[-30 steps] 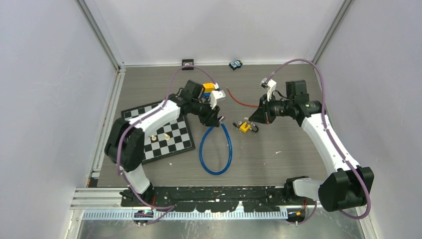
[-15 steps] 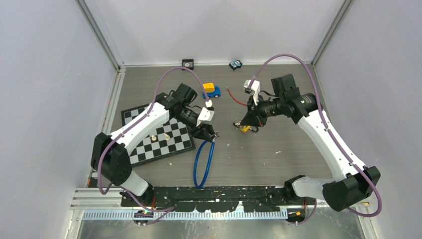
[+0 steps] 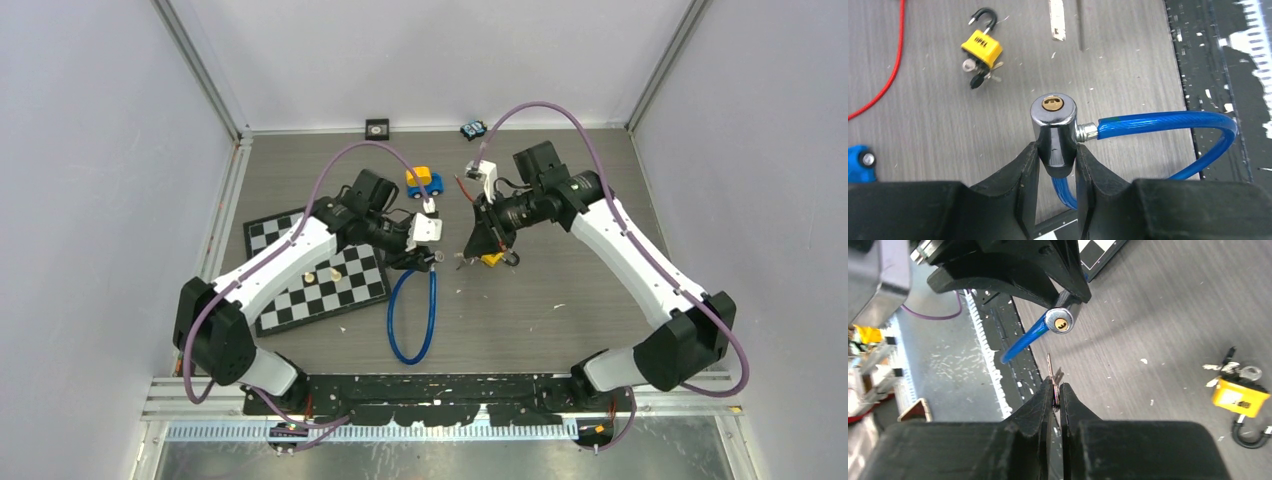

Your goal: Unlock with the key

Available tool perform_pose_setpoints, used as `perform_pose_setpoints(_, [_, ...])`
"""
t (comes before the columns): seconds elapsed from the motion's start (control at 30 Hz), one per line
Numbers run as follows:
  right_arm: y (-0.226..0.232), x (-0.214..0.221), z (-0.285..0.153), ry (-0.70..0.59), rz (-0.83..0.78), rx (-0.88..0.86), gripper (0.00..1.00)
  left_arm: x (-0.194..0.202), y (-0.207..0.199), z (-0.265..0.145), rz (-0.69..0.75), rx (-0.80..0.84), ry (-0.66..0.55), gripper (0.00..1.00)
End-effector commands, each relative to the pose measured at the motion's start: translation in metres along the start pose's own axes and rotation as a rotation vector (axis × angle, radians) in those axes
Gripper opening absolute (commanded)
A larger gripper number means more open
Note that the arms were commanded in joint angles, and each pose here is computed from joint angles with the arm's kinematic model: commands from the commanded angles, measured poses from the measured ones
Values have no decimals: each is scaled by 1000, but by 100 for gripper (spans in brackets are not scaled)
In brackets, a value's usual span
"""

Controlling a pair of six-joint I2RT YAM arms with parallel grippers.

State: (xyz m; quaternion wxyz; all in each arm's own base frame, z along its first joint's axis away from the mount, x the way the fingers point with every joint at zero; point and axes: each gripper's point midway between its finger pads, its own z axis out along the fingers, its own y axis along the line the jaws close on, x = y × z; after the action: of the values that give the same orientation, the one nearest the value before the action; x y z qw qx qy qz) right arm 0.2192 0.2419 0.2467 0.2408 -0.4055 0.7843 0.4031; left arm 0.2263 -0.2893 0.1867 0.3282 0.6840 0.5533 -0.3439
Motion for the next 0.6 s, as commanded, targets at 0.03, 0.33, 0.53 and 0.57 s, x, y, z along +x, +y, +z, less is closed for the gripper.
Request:
perform_pose_setpoints(0.03, [7,0,10,4,152,-67,0,-13,29,-10,69,-204,18,0])
perform_pose_setpoints(0.33, [-3,4,29,12,303,-93,0,-3,29,-9,122,-264,14,0])
perform_pose_setpoints(0.53, [-10,-2,36,26,345,-94,0,-3,27,-7,151,-271,17,0])
perform_pose_setpoints(0.57, [-11,-3,37,28,346,-95,0,-3,26,-6,153,-269,19,0])
